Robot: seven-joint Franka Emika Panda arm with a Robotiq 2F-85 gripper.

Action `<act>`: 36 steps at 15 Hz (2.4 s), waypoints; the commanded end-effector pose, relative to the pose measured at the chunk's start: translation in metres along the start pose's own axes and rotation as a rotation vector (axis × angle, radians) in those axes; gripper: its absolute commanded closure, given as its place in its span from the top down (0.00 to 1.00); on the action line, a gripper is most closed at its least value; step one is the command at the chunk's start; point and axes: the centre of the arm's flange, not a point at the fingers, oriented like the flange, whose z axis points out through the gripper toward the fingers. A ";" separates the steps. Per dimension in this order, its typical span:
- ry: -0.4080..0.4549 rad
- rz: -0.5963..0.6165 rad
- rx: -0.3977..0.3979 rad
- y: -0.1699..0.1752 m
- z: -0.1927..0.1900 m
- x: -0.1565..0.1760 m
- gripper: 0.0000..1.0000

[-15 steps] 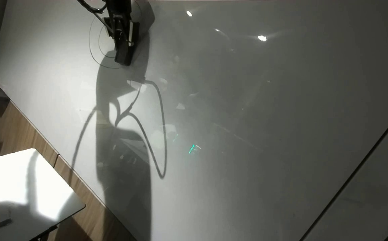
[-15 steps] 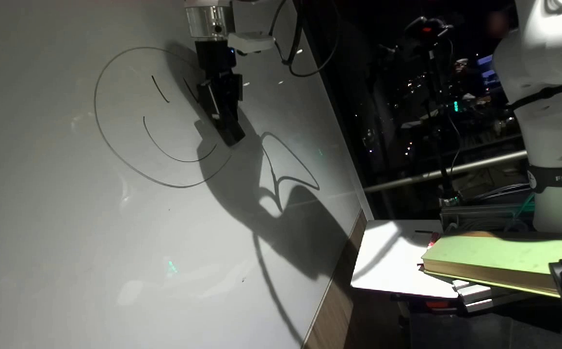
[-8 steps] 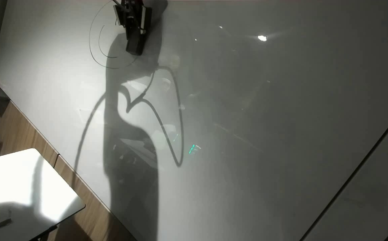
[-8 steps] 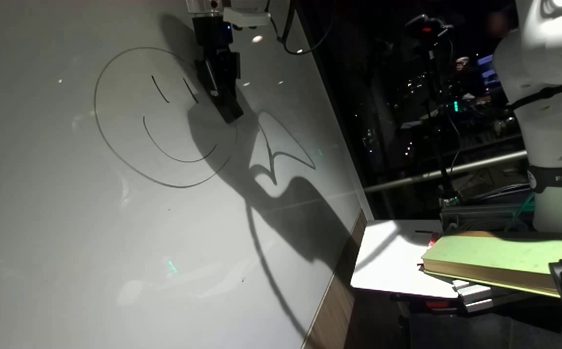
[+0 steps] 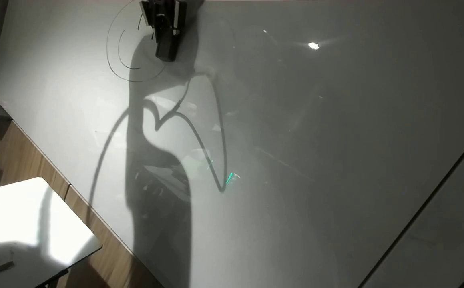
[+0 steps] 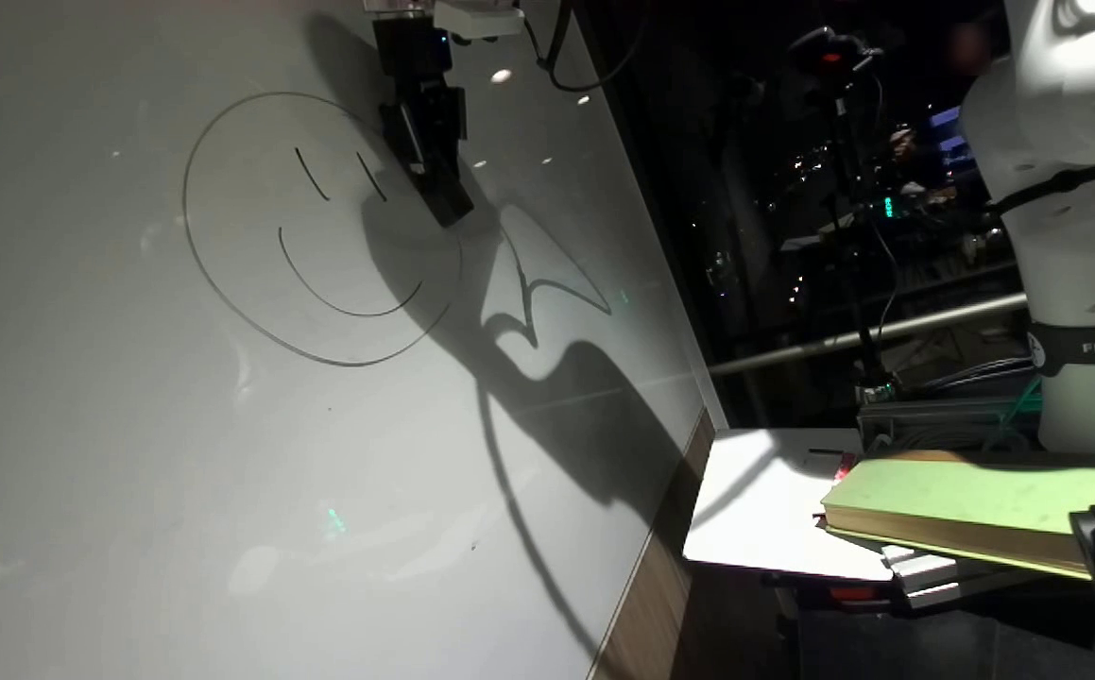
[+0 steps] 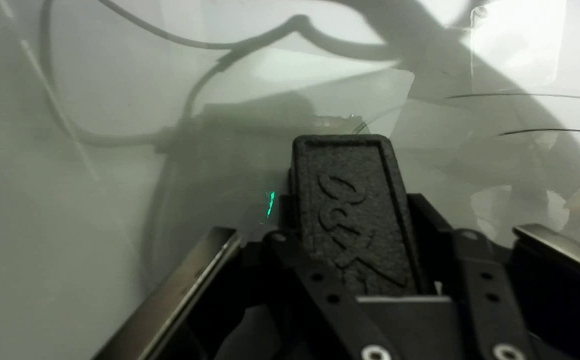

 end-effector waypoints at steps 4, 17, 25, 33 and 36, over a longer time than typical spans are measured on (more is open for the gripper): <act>0.055 -0.032 -0.041 -0.009 0.033 0.005 0.30; 0.043 -0.066 -0.013 -0.080 0.135 -0.038 0.30; 0.094 -0.123 0.059 -0.182 0.095 -0.033 0.30; 0.174 -0.212 0.129 -0.269 0.053 -0.031 0.30; 0.193 -0.233 0.138 -0.279 0.044 -0.026 0.30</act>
